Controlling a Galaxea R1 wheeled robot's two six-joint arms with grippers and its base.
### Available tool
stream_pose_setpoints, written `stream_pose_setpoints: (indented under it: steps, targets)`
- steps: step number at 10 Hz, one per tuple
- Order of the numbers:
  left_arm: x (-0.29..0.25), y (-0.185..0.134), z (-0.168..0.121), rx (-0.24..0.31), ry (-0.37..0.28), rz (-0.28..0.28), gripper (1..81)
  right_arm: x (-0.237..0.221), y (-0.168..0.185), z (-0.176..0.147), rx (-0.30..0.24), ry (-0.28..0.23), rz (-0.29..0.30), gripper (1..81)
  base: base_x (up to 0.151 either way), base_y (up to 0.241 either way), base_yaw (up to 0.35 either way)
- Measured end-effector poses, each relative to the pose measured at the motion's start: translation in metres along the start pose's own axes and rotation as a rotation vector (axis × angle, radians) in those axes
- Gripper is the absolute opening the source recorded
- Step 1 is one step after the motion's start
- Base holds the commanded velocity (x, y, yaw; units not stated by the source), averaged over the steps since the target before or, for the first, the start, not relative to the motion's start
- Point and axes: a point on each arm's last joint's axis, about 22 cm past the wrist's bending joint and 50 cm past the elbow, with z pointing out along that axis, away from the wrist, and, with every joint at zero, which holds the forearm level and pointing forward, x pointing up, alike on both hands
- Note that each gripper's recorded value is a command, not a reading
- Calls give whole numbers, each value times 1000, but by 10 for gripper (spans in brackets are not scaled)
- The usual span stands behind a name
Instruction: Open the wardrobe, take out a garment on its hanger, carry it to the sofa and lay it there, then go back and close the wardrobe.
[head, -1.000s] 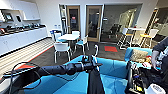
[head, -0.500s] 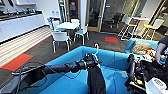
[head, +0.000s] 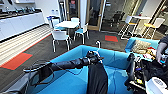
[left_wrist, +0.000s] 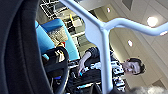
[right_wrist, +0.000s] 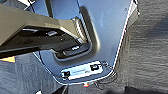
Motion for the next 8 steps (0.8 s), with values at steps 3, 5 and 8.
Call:
stream_pose_setpoints:
  steps: [3, 5, 8]
  targets:
    - [69, -29, -45, 57, 123, -14, 10, 0, -2, 1, 2, -1, 0, 811, 0, 0, 0]
    - [122, -49, -78, 104, 223, -18, 10, 5, -6, 3, 6, 4, -2, 811, 0, 0, 0]
    - [183, -37, -101, 111, 324, 14, 10, 5, -6, 3, 7, 4, -1, 811, 0, 0, 0]
